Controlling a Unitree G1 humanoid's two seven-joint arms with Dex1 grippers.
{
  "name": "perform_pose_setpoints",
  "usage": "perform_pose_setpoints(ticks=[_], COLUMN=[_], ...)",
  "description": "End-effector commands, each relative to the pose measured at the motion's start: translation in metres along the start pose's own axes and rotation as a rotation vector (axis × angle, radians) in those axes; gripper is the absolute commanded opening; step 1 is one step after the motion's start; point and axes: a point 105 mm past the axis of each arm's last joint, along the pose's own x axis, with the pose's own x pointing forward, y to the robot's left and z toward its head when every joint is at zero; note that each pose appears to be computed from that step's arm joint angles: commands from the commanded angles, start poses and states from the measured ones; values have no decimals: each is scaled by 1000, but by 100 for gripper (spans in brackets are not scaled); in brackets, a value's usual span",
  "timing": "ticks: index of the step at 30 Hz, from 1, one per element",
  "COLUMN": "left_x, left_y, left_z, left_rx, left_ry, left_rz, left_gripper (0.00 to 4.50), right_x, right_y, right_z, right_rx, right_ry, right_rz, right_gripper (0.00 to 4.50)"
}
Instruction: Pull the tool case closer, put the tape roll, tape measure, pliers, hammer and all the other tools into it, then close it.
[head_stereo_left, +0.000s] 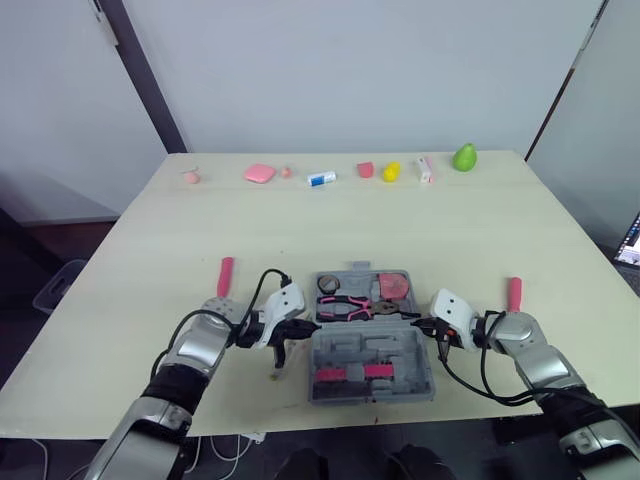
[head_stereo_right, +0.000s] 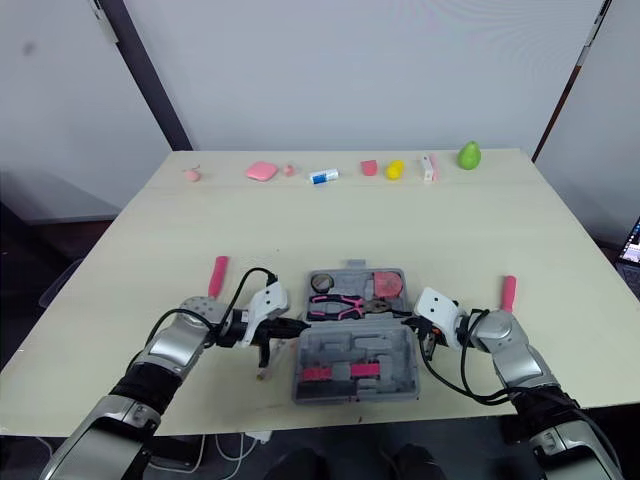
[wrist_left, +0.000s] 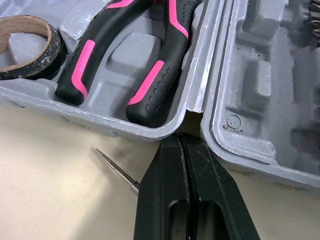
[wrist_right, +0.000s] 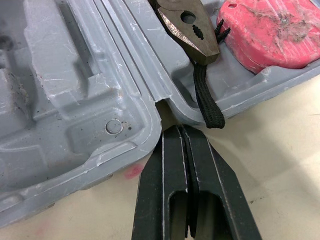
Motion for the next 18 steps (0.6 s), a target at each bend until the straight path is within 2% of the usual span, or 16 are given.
perform_pose_setpoints(ticks=[1, 10, 18], left_x=[6, 7, -2], left_y=[0, -7, -8], left_z=[-4, -4, -4], left_rx=[-1, -4, -4], left_ry=[21, 20, 8], left_rz=[15, -21, -1], left_gripper=[2, 2, 2], right_x=[8, 2, -18], right_y=[14, 7, -4], right_z=[12, 6, -4], right_rx=[-19, -21, -2], right_ry=[-47, -30, -26], right_rz=[55, 29, -27], right_gripper=[0, 0, 0])
